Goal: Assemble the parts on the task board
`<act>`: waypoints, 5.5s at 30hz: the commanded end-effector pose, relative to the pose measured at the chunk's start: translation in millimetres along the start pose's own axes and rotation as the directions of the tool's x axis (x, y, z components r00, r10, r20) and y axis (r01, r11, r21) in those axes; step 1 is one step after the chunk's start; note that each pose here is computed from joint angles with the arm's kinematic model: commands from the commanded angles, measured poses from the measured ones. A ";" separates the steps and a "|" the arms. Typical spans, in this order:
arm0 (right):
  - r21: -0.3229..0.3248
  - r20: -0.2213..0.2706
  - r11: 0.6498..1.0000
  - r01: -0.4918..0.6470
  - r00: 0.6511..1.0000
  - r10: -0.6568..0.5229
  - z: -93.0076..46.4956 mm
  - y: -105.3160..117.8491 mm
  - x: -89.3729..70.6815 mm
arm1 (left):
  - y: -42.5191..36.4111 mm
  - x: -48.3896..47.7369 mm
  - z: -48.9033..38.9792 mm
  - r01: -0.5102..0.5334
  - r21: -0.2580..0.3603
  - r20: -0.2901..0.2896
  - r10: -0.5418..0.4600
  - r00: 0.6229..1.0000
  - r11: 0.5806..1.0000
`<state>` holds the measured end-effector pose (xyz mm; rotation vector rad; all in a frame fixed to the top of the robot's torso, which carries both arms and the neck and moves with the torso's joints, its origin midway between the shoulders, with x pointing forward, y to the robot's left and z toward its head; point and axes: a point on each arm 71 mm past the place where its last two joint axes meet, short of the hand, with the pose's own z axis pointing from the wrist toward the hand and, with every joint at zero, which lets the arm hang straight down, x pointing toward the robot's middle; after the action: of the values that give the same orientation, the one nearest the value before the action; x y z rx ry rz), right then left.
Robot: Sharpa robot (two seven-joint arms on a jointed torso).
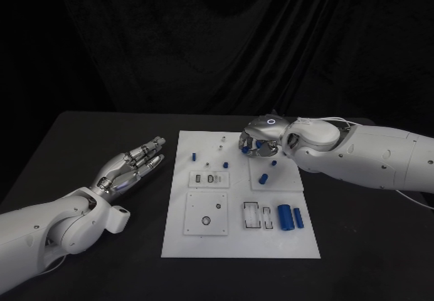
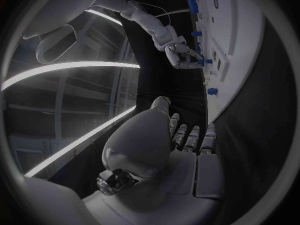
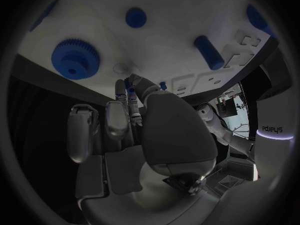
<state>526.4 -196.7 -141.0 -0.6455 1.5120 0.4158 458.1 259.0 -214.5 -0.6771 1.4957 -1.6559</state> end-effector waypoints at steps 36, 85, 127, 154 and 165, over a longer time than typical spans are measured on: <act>0.064 0.046 0.998 -0.022 0.999 0.019 62.3 1.2 -23.2 | -7.8 4.3 3.0 0.009 0.127 -0.016 -0.007 1.000 0.992; 0.053 -0.018 0.998 -0.024 1.000 0.025 72.4 10.6 -12.9 | -4.5 3.9 6.9 0.014 0.115 -0.027 -0.011 1.000 0.993; 0.087 -0.062 0.996 -0.027 0.998 0.032 69.8 7.5 -7.2 | -1.1 3.1 8.3 0.019 0.100 -0.033 -0.016 0.999 0.995; 0.151 0.122 0.980 -0.133 0.986 0.115 -26.3 -49.4 -39.8 | -3.4 -0.7 0.6 0.011 0.103 -0.017 -0.010 1.000 0.995; 0.281 0.002 0.949 -0.141 0.989 0.146 -43.5 -68.3 -7.9 | -2.5 0.1 1.2 0.015 0.103 -0.020 -0.013 1.000 0.995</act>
<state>533.3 -269.3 -115.4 -0.3562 1.5527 0.3536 460.8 259.7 -218.9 -0.6791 1.5104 -1.6645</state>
